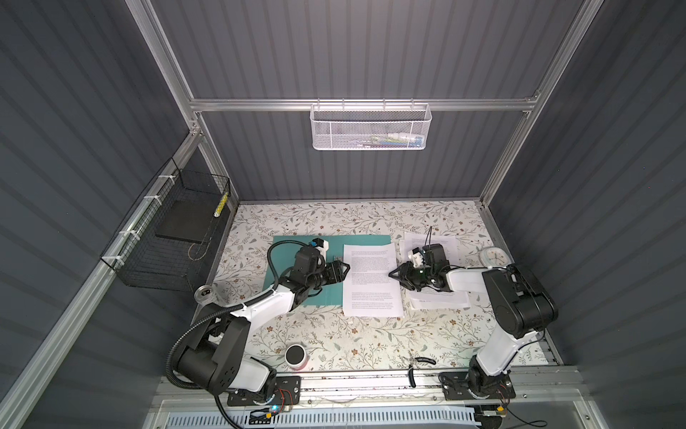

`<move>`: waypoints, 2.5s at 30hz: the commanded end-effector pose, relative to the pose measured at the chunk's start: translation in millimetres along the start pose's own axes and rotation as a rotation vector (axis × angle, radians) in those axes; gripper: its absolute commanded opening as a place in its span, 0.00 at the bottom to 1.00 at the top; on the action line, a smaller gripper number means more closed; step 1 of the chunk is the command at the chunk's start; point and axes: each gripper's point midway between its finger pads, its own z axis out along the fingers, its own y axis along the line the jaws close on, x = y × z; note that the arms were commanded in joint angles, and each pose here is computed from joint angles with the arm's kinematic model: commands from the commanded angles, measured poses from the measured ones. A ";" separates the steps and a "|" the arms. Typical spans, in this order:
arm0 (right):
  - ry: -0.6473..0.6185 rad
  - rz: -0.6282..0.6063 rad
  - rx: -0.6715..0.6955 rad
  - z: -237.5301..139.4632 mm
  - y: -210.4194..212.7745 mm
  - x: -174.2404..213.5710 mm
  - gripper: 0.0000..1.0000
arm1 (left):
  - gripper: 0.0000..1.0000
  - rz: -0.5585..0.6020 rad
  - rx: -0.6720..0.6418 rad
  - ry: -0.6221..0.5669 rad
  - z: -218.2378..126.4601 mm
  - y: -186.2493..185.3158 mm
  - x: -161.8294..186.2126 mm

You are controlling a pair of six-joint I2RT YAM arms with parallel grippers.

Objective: Put the files into the folder

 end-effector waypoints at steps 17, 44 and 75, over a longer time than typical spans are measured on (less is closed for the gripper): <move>0.100 -0.014 -0.005 24.4 4.4 4.5 0.35 | 0.65 -0.049 -0.008 0.069 34.4 26.1 23.2; -0.017 -0.172 -0.067 -20.5 110.3 -27.8 0.00 | 0.72 -0.030 -0.013 -0.080 -40.6 -4.4 -44.1; 0.008 -0.492 0.044 60.7 212.9 -36.7 0.00 | 0.99 -0.186 -0.006 -0.223 -105.1 43.2 -84.0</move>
